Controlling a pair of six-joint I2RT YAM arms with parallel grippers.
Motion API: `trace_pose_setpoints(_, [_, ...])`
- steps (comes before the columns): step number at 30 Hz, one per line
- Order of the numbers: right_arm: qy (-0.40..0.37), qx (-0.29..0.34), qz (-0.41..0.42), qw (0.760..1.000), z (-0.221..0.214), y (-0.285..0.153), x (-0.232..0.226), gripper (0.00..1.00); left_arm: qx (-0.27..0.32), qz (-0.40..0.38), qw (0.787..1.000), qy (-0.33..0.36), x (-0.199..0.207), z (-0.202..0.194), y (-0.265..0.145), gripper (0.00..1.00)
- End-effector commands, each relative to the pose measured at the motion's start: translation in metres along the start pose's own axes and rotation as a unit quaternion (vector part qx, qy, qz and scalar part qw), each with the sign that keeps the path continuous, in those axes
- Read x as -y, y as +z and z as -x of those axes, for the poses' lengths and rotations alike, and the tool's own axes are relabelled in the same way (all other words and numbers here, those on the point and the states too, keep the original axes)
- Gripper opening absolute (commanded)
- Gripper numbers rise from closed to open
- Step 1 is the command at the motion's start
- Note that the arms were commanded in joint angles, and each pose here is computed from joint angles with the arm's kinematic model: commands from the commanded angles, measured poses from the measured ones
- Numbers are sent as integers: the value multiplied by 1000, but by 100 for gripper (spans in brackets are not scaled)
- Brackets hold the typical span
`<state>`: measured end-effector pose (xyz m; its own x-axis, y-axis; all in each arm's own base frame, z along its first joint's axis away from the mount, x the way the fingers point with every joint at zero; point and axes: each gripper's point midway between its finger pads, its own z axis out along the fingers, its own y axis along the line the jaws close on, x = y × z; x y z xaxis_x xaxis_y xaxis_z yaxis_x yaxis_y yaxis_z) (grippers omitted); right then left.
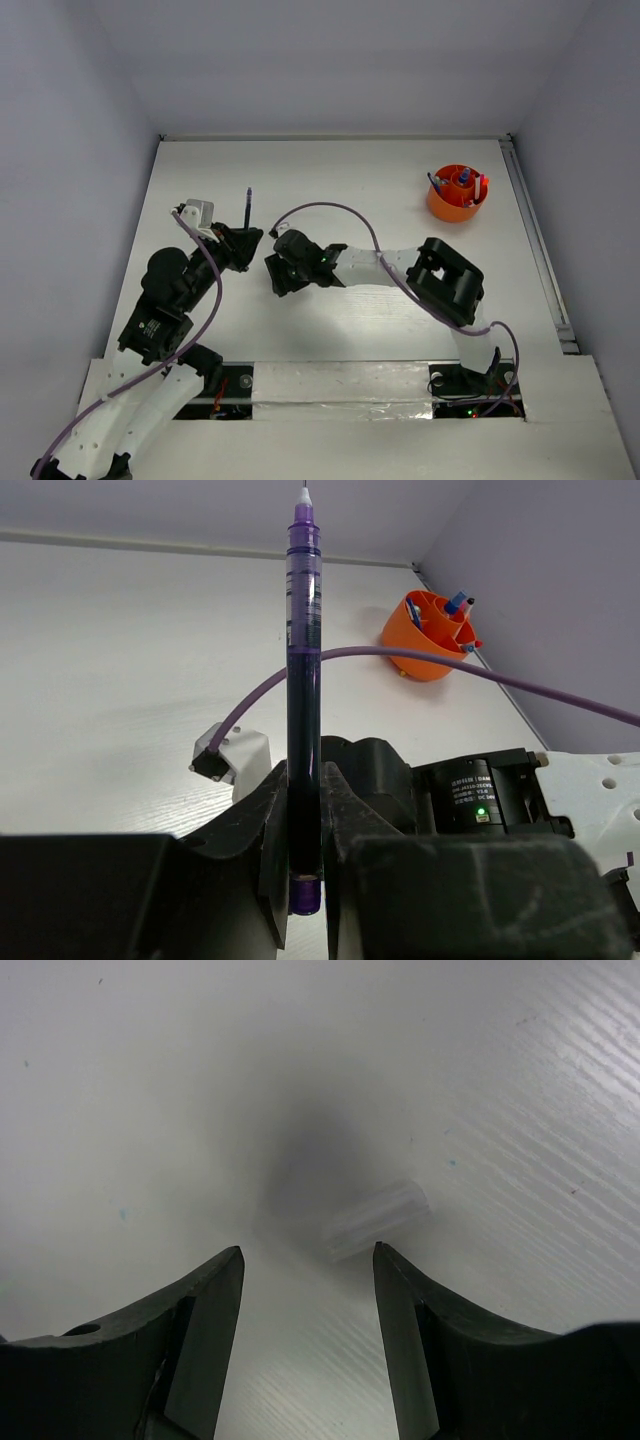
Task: Sort the stationery into containers
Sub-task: Pick up the pen cap from the center of the board.
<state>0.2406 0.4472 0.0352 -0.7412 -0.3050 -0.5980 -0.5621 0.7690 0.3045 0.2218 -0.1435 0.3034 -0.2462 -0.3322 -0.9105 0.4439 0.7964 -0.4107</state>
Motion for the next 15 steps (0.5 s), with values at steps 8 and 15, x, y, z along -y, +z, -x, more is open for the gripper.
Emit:
trace_pose_setpoints(8, [-23,-7,-85,996,3,12,20,66,28,-19,999,9,6,11,0,0])
trace_pose_setpoints(15, [-34,-17,-98,994,2,25,24,59,28,-15,999,14,3,13,1,0])
